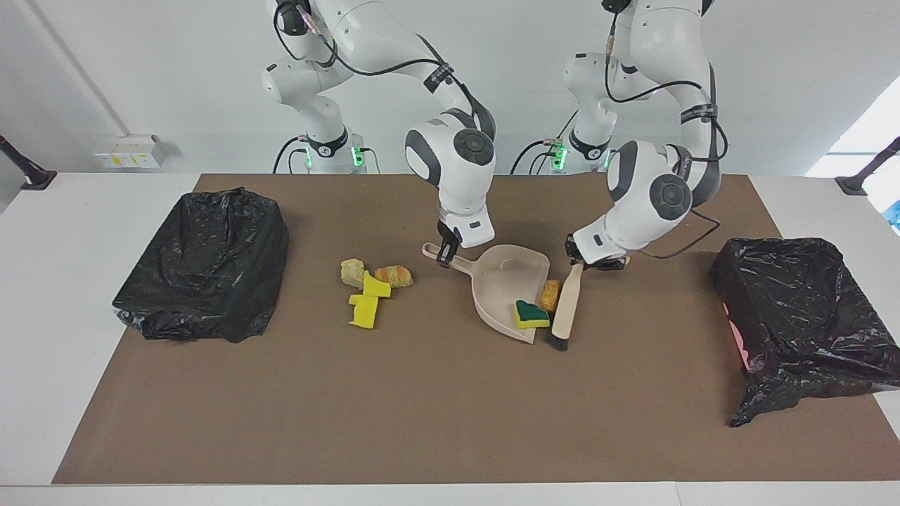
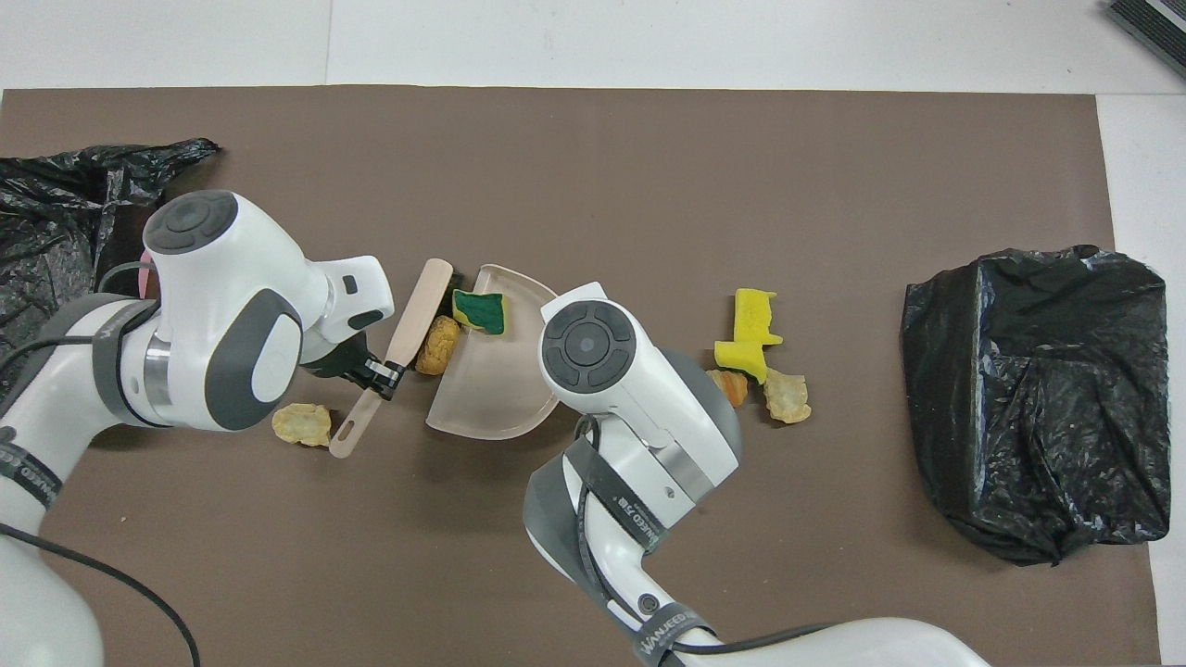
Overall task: Sweep and dump trash in bin
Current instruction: 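Sweep the sponge and bread into the dustpan with the left gripper's brush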
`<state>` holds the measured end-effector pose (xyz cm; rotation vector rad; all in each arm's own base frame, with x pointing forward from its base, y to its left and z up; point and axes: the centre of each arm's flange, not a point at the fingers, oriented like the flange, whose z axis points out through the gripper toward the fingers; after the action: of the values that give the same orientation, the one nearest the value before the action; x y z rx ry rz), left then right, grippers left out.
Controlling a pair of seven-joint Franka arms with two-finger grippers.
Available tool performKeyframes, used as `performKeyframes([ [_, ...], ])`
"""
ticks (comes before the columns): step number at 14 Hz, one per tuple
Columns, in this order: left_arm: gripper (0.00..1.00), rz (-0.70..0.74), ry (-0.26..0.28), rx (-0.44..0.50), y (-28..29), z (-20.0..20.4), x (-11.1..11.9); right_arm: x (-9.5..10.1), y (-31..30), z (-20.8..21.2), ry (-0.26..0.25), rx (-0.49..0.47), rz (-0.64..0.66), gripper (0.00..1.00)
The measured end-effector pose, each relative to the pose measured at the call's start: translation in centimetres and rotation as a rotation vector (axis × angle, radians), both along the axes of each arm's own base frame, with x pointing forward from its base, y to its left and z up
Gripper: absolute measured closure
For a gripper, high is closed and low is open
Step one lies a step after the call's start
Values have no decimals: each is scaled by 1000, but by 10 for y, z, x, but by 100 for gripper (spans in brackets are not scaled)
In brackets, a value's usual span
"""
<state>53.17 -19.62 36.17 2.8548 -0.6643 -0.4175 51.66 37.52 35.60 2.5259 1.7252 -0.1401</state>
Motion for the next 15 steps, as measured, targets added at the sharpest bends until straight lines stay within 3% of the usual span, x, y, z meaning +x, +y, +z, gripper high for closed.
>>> performKeyframes([
  [2,74,1,48,-14,-35,5,-23,0,0,0,0,0,0,68],
  [4,74,33,63,3,-57,7,-36,0,0,0,0,0,0,68],
  [6,74,86,56,13,-51,13,-33,0,0,0,-1,1,0,68],
  [10,74,285,-3,16,17,55,-7,0,-1,0,-2,1,-1,68],
  [13,74,524,-13,116,54,75,-4,2,-3,-1,-3,3,-4,68],
  [15,74,673,9,218,65,75,-6,4,-5,-3,-10,12,27,68],
])
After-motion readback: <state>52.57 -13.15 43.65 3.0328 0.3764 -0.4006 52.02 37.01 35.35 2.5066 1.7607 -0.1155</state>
